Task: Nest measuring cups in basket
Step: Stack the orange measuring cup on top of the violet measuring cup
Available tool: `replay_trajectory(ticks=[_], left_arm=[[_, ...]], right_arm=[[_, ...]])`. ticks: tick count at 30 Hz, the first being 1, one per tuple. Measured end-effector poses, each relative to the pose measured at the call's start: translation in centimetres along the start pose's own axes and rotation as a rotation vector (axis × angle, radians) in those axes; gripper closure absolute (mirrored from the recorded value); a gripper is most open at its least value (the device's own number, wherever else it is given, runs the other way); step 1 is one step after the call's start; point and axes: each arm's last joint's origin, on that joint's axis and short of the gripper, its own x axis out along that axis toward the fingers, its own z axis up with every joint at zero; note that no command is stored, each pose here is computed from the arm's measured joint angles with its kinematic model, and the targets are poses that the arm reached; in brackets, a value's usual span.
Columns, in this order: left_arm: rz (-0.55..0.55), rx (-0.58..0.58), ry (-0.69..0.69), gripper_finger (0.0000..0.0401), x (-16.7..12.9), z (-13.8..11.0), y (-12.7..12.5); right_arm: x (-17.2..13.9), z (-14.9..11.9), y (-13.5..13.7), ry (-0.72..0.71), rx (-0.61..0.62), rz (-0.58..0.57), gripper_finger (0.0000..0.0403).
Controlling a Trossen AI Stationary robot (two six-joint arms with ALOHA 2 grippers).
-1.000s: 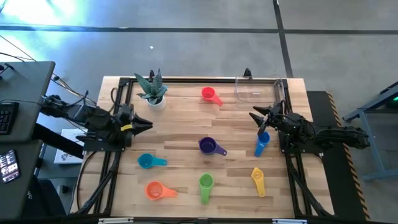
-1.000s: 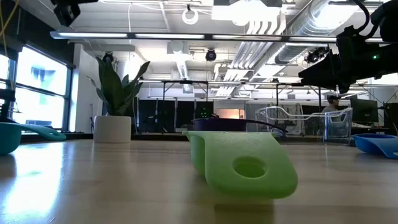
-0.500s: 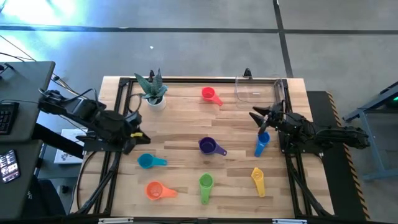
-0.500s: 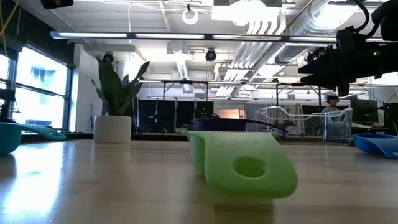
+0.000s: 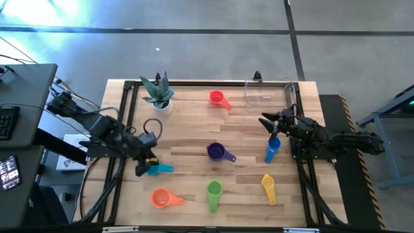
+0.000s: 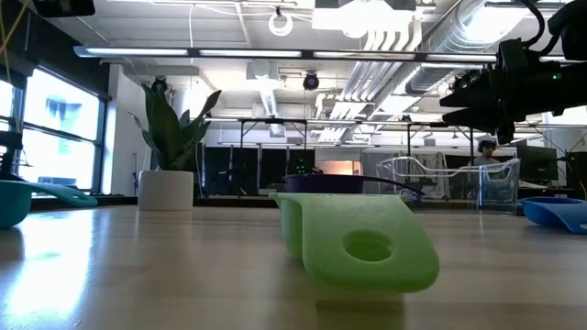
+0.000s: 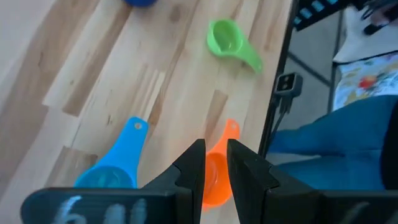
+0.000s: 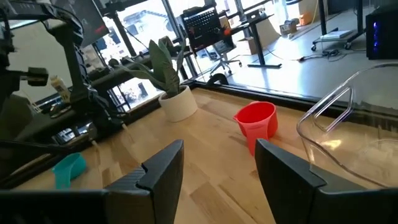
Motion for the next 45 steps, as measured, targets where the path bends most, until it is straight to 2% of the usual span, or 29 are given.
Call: replay_trajectory(ticks=[5, 12, 24, 29, 40, 45], left_arm=[[0.026, 0.025, 0.062, 0.0343, 2.0, -0.8, -1.3], [0.077, 0.176, 0.154, 0.0343, 4.6, -2.3, -2.5], [0.106, 0.14, 0.259, 0.0343, 6.8, -3.1, -3.1], [0.104, 0.187, 0.316, 0.034, 7.6, -3.6, -3.3], [0.146, 0.209, 0.356, 0.0297, 9.7, -4.2, -3.6], [0.171, 0.21, 0.375, 0.029, 11.3, -4.5, -3.7]], right_arm=[[0.0, 0.0, 0.1, 0.008, -0.001, 0.021, 0.0213], [0.0, 0.0, 0.1, 0.01, 0.011, 0.024, 0.0213], [0.0, 0.0, 0.1, 0.01, 0.008, 0.024, 0.0213], [0.0, 0.0, 0.1, 0.011, 0.008, 0.023, 0.0213], [0.0, -0.2, 0.0, 0.026, 0.002, 0.017, 0.0213], [0.0, -0.3, 0.0, 0.037, 0.006, 0.012, 0.0213]])
